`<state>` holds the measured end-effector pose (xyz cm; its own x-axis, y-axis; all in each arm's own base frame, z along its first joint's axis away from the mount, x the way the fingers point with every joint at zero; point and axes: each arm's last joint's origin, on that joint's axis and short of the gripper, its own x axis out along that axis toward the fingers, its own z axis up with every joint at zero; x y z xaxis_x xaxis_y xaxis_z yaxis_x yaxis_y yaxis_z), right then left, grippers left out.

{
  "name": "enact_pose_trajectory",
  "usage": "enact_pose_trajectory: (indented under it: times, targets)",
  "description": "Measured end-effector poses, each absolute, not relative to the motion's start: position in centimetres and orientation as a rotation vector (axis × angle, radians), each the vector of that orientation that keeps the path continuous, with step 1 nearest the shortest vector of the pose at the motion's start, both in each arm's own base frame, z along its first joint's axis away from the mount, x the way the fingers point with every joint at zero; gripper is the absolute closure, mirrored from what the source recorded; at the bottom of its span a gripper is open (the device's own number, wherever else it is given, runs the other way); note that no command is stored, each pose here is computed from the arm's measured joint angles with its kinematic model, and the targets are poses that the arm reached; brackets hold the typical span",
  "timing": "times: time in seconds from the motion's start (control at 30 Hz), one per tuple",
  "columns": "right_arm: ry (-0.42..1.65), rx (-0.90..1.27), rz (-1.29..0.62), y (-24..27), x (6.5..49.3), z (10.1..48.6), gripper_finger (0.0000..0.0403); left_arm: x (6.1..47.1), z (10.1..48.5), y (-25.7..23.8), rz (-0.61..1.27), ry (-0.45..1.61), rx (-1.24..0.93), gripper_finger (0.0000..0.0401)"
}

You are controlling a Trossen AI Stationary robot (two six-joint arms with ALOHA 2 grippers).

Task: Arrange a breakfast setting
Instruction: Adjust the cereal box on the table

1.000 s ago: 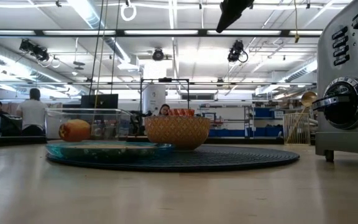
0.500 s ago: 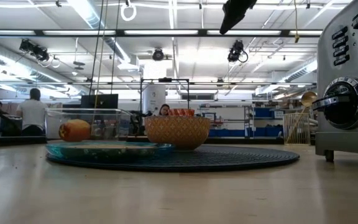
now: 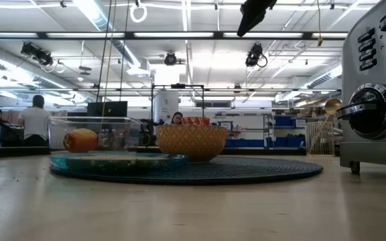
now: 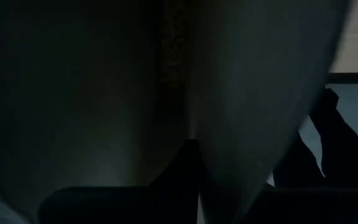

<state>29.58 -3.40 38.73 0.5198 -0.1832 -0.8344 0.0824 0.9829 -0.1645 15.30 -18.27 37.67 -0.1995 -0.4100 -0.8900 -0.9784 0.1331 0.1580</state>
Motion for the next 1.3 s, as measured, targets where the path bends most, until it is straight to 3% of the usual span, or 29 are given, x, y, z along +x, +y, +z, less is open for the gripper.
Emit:
enact_pose_trajectory:
  times: [0.67, 1.2, 1.3]
  targets:
    - [1.017, -0.032, -0.133, -3.1, 29.5, 38.7, 0.0149, 16.5, 35.9, -20.2, 1.098, 1.775, -1.288, 0.0394]
    - [1.066, -0.015, -0.077, -2.5, 29.2, 38.4, 0.0149, 16.6, 36.3, -19.8, 1.077, 1.776, -1.293, 0.0308]
    - [1.066, -0.017, -0.076, -2.5, 29.1, 38.4, 0.0149, 16.6, 37.3, -19.2, 1.024, 1.693, -1.321, 0.0290]
